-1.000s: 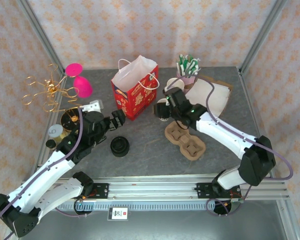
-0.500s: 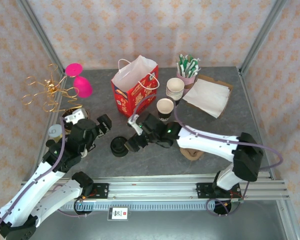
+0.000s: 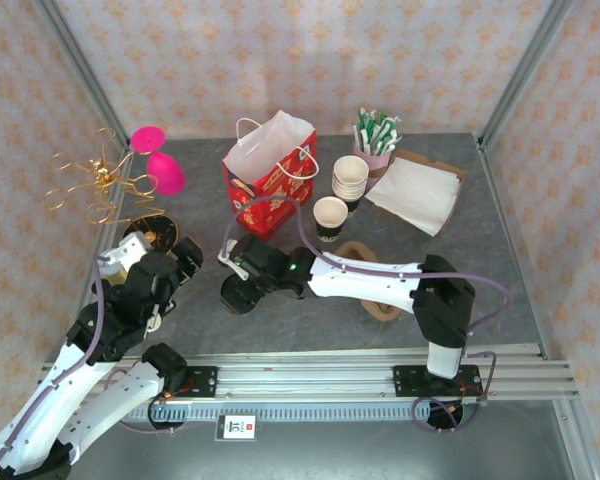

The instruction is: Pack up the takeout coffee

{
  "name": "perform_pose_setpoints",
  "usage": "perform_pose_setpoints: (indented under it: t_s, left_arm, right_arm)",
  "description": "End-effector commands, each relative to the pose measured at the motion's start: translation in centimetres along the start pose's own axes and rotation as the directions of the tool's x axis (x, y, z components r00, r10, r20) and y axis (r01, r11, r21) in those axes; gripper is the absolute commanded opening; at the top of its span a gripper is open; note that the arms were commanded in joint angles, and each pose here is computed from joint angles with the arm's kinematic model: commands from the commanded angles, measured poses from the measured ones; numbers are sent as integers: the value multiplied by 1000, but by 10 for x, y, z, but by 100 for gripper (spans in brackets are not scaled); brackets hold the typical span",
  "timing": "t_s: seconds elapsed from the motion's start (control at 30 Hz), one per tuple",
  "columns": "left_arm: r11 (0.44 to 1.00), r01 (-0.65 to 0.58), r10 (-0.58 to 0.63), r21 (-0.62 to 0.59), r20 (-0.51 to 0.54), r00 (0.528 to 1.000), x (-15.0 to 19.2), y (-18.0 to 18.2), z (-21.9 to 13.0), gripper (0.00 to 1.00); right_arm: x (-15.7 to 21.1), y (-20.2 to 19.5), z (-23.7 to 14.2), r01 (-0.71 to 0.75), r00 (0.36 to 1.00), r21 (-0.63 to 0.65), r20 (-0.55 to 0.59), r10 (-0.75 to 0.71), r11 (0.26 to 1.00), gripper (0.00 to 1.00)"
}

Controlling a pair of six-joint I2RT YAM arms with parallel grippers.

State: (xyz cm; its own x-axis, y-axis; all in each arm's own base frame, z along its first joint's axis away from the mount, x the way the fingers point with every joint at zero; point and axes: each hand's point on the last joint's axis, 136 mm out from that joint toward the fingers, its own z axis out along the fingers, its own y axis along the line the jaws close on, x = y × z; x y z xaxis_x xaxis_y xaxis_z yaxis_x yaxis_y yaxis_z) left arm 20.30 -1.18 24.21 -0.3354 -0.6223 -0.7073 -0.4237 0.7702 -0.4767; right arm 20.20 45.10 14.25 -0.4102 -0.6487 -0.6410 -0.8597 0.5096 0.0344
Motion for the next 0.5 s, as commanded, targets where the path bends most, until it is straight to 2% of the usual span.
perform_pose_setpoints:
  t_s: [0.0, 0.47]
  left_arm:
    - [999, 20, -18, -40, 44, 999, -12, 13, -12, 99]
    - [997, 57, -52, -48, 94, 994, -21, 24, -20, 99]
  right_arm:
    - [5, -13, 7, -7, 999, 103, -40, 12, 995, 100]
    - [10, -7, 37, -47, 994, 186, -87, 64, 981, 100]
